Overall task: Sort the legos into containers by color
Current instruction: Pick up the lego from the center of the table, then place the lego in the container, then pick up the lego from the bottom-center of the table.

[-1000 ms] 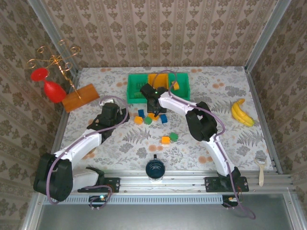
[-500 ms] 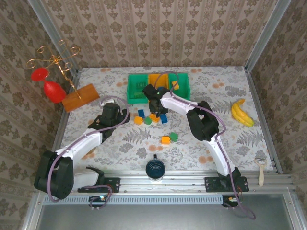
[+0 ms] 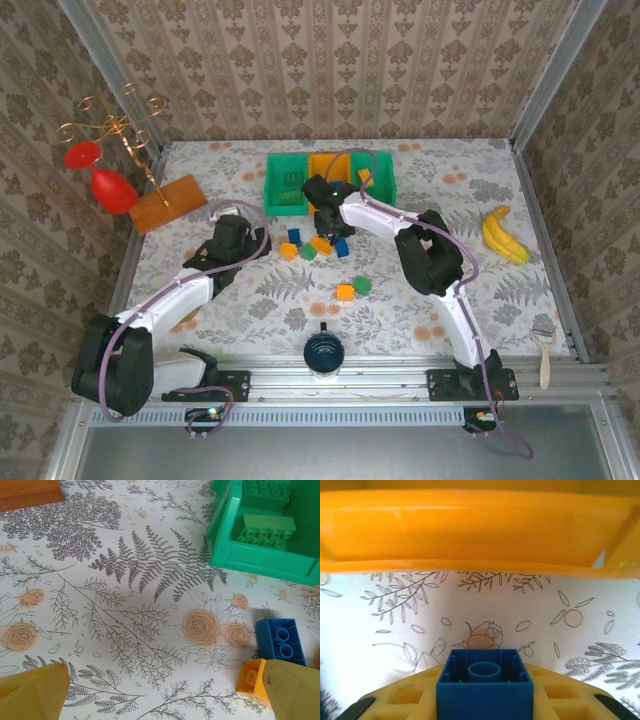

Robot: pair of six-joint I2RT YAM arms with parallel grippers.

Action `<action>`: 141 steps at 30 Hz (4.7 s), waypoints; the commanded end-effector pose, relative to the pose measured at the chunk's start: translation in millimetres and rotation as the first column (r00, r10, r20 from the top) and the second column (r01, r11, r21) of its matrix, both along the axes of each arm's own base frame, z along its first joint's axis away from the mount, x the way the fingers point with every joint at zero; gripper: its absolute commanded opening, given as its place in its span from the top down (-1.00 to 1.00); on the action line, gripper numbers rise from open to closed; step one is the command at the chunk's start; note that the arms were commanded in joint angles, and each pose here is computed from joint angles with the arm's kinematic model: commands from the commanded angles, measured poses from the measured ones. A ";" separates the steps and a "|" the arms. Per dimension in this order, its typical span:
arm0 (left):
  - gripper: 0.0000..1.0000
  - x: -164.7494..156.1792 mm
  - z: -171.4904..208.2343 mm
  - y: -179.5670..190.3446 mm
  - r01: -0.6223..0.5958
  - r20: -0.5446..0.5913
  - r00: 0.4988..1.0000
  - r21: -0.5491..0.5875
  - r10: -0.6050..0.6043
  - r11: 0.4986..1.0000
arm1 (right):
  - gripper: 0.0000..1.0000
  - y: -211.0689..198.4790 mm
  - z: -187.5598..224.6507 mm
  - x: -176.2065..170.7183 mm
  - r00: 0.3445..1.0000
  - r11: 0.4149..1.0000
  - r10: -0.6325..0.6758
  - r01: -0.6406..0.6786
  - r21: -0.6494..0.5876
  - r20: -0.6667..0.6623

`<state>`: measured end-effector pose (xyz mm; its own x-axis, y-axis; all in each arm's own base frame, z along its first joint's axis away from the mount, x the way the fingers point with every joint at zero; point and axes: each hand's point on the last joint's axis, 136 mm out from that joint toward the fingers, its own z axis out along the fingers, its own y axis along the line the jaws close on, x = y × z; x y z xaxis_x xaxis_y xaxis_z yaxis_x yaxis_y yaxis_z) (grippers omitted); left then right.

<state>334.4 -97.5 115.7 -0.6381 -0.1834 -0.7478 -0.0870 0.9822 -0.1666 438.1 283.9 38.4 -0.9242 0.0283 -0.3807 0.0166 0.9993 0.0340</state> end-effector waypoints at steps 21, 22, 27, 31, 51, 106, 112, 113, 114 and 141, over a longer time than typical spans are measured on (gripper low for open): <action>-1.00 1.1 5.7 -1.8 -0.003 0.006 1.000 -0.016 0.003 1.000 | 0.72 -2.6 101.2 85.5 0.946 0.997 0.077 -0.069 -0.038 0.314; -1.00 0.7 5.0 -2.1 -0.001 0.004 1.000 -0.016 0.001 1.000 | 0.72 -2.0 100.8 89.3 0.945 0.997 0.080 -0.071 -0.039 0.317; -1.00 0.0 5.0 -3.3 0.005 0.003 1.000 -0.024 -0.005 1.000 | 0.63 1.7 97.4 102.1 0.942 0.996 0.084 -0.078 -0.031 0.325; -1.00 -1.5 6.0 -3.1 0.006 0.005 1.000 -0.028 -0.006 1.000 | 0.36 2.2 95.6 108.4 0.941 0.997 0.081 -0.077 -0.024 0.327; -1.00 -6.1 12.4 -1.7 0.012 0.023 1.000 -0.033 -0.011 0.999 | -0.17 7.4 130.9 70.9 0.949 0.994 0.085 -0.100 0.035 0.304; -1.00 -3.6 3.3 -3.4 0.015 -0.001 1.000 -0.037 -0.015 0.999 | -0.45 -12.6 -5.7 -198.3 0.972 0.999 -0.033 0.036 0.010 -0.231; -1.00 -1.9 2.3 -3.8 0.015 -0.007 1.000 -0.033 -0.015 0.999 | -0.43 -9.2 -10.9 -188.5 0.973 1.000 -0.030 0.031 0.002 -0.231; -1.00 -1.7 2.0 -3.9 0.015 -0.008 1.000 -0.033 -0.015 0.999 | -0.42 -8.6 -11.3 -186.9 0.973 0.999 -0.030 0.032 0.003 -0.230; -1.00 -1.1 2.2 -3.6 0.013 -0.007 1.000 -0.034 -0.013 0.999 | -0.41 -8.3 -12.5 -186.4 0.972 1.000 -0.030 0.031 0.002 -0.231; -1.00 -1.2 -0.2 -1.7 0.009 -0.014 1.000 -0.030 -0.009 1.000 | -0.17 -3.9 -25.0 -182.7 0.962 1.000 0.012 -0.016 -0.014 -0.273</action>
<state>331.2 -100.9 113.5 -0.6554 -0.1807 -0.7333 -0.0696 0.9813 -0.1796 259.6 283.4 18.7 -0.9880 0.0229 -0.1526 0.0179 0.9993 0.0339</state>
